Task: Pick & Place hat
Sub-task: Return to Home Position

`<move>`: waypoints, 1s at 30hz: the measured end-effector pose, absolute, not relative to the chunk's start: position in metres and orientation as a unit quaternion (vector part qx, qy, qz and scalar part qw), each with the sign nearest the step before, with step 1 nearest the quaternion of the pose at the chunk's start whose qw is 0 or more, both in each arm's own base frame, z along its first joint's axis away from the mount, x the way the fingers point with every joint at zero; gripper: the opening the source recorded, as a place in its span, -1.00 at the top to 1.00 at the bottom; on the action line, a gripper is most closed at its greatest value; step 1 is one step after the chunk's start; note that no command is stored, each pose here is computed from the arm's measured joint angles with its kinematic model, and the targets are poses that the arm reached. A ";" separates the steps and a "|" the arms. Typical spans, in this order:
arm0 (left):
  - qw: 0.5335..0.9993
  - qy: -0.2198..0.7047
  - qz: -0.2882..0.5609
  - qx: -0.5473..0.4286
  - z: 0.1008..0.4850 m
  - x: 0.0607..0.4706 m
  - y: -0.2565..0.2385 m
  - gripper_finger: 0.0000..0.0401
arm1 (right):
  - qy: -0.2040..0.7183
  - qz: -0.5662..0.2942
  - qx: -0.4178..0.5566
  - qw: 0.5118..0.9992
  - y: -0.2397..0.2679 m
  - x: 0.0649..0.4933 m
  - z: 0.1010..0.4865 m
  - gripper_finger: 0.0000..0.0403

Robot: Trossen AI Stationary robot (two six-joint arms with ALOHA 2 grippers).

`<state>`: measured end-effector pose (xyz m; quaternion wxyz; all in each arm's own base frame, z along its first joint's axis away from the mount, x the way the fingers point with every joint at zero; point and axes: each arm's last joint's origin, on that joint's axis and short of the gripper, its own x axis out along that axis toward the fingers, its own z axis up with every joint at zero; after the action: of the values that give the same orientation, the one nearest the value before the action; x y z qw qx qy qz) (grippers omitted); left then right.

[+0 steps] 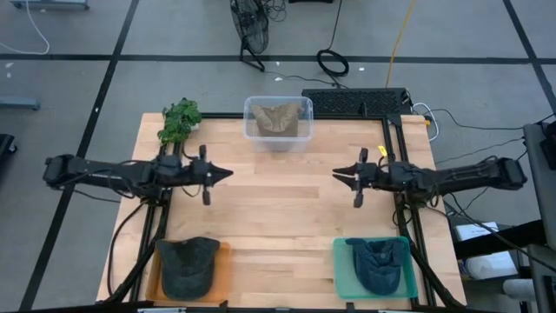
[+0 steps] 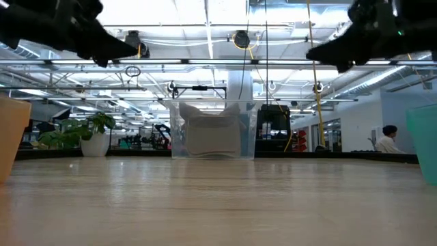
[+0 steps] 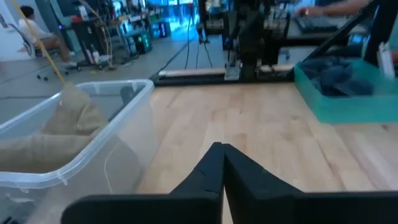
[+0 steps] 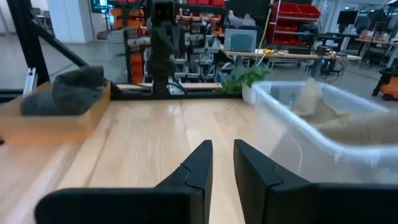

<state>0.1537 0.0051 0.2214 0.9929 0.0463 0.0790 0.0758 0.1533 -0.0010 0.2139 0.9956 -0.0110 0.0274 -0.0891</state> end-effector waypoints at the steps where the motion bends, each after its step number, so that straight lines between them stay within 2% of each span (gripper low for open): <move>1: 0.994 0.070 0.074 0.043 0.220 0.150 0.005 0.97 | 0.026 -0.089 -0.010 0.996 -0.001 0.149 0.208 0.79; 8: 0.997 0.020 0.068 0.026 0.209 0.122 0.004 0.91 | -0.030 -0.089 0.026 0.995 -0.002 0.126 0.177 0.79; 12: 0.998 0.012 0.066 0.018 0.207 0.110 0.004 0.98 | -0.074 -0.100 0.036 0.992 -0.003 0.118 0.184 0.79; 17: 0.999 -0.021 0.045 0.011 0.211 0.096 0.003 0.91 | -0.077 -0.100 0.029 0.992 -0.003 0.113 0.185 0.79; 23: 0.996 -0.090 0.000 0.022 0.222 0.083 0.000 0.98 | -0.030 -0.101 0.024 0.994 -0.003 0.111 0.176 0.79; 26: 0.996 -0.086 -0.002 0.017 0.215 0.087 0.000 0.94 | -0.022 -0.100 0.044 0.994 -0.003 0.111 0.174 0.79; 30: 0.997 -0.073 0.006 -0.001 0.186 0.095 0.001 0.96 | -0.026 -0.098 0.042 0.994 -0.003 0.111 0.174 0.79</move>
<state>0.0952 0.0008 0.1862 0.9973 -0.0012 -0.0727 0.0061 0.1107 -0.0028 0.1743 0.9940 0.0417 -0.0255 -0.0975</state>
